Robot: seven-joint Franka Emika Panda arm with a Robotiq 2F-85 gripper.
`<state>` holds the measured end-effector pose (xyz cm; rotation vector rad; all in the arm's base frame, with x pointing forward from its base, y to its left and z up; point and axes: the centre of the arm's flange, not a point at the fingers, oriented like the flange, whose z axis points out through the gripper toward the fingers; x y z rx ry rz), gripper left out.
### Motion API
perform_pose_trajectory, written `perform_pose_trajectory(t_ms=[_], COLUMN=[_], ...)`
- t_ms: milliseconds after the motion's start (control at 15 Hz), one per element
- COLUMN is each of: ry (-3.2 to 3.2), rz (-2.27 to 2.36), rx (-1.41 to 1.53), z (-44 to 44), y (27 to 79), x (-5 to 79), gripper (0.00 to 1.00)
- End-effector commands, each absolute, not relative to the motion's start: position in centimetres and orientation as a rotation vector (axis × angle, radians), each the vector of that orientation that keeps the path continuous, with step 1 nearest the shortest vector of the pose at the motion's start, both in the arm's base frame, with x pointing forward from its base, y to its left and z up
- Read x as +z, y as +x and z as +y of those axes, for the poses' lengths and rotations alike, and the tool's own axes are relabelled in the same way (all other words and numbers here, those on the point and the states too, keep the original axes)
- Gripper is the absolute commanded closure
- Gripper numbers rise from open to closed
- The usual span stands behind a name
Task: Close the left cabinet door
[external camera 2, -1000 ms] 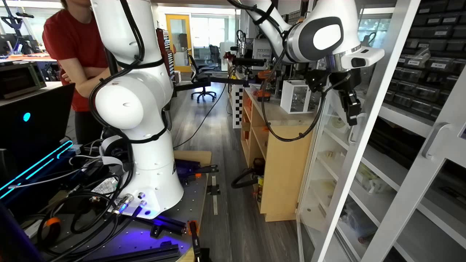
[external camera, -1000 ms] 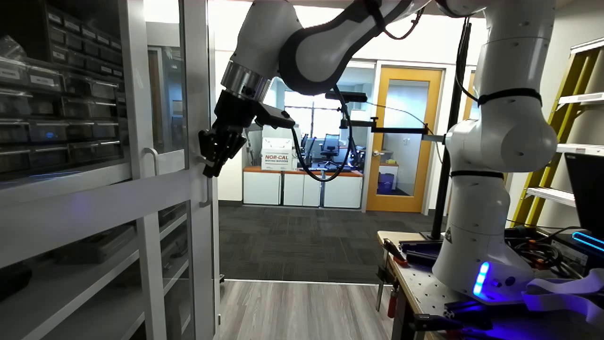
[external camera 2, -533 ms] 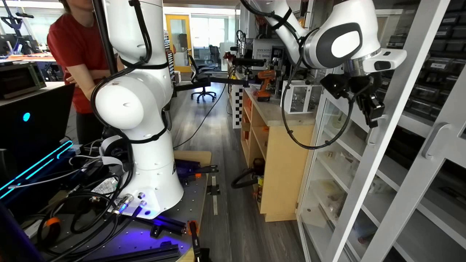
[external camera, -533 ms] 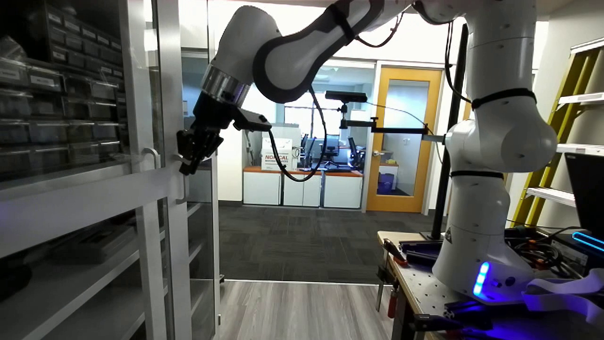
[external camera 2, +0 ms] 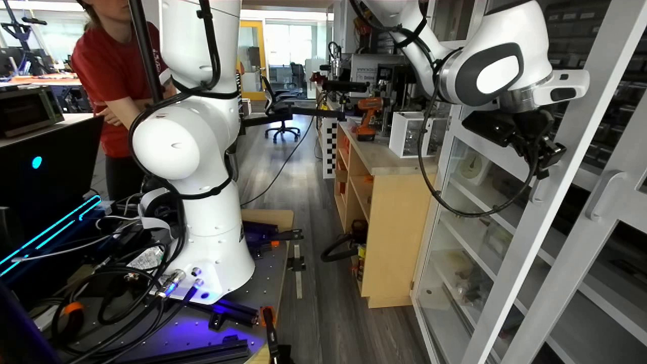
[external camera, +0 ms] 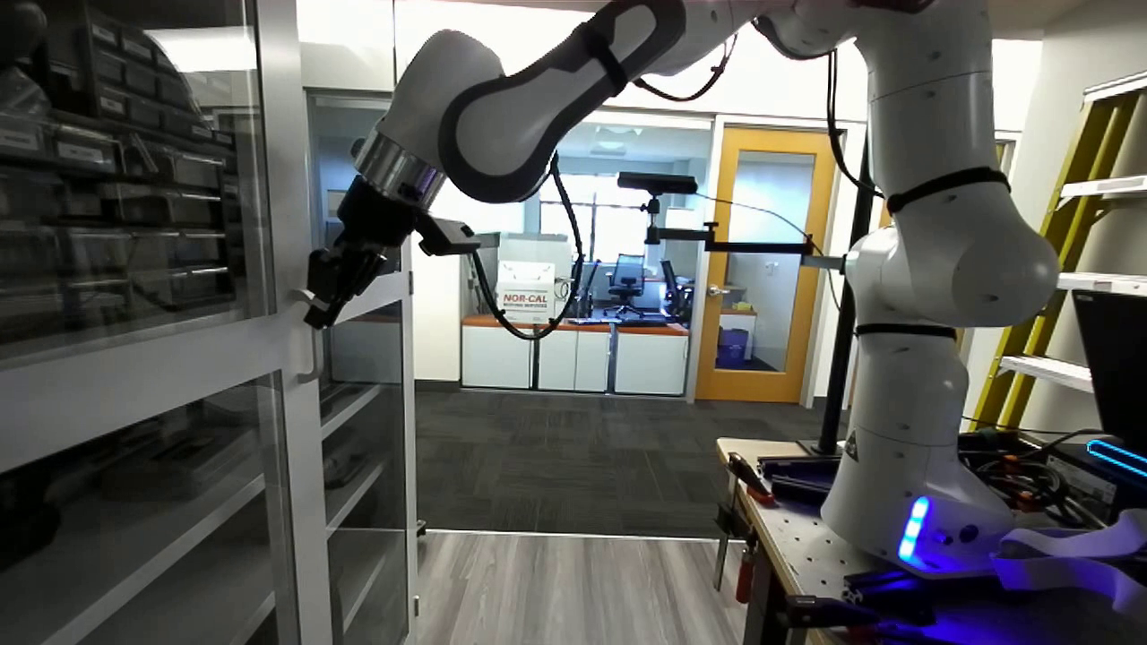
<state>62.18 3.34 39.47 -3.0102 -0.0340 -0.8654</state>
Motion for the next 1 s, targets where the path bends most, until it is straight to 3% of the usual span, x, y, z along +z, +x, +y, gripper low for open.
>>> perform_pose_trajectory(t_ms=[0,867,933], ry=[-2.961,-2.916,-2.95], rz=[-0.199,-0.431,-0.437], rx=[-0.974,-0.941,-0.911], z=[2.0,4.1,4.0], y=[64.7,70.4,70.1], x=[40.8,39.6,39.7], gripper=[0.96,0.94,0.6])
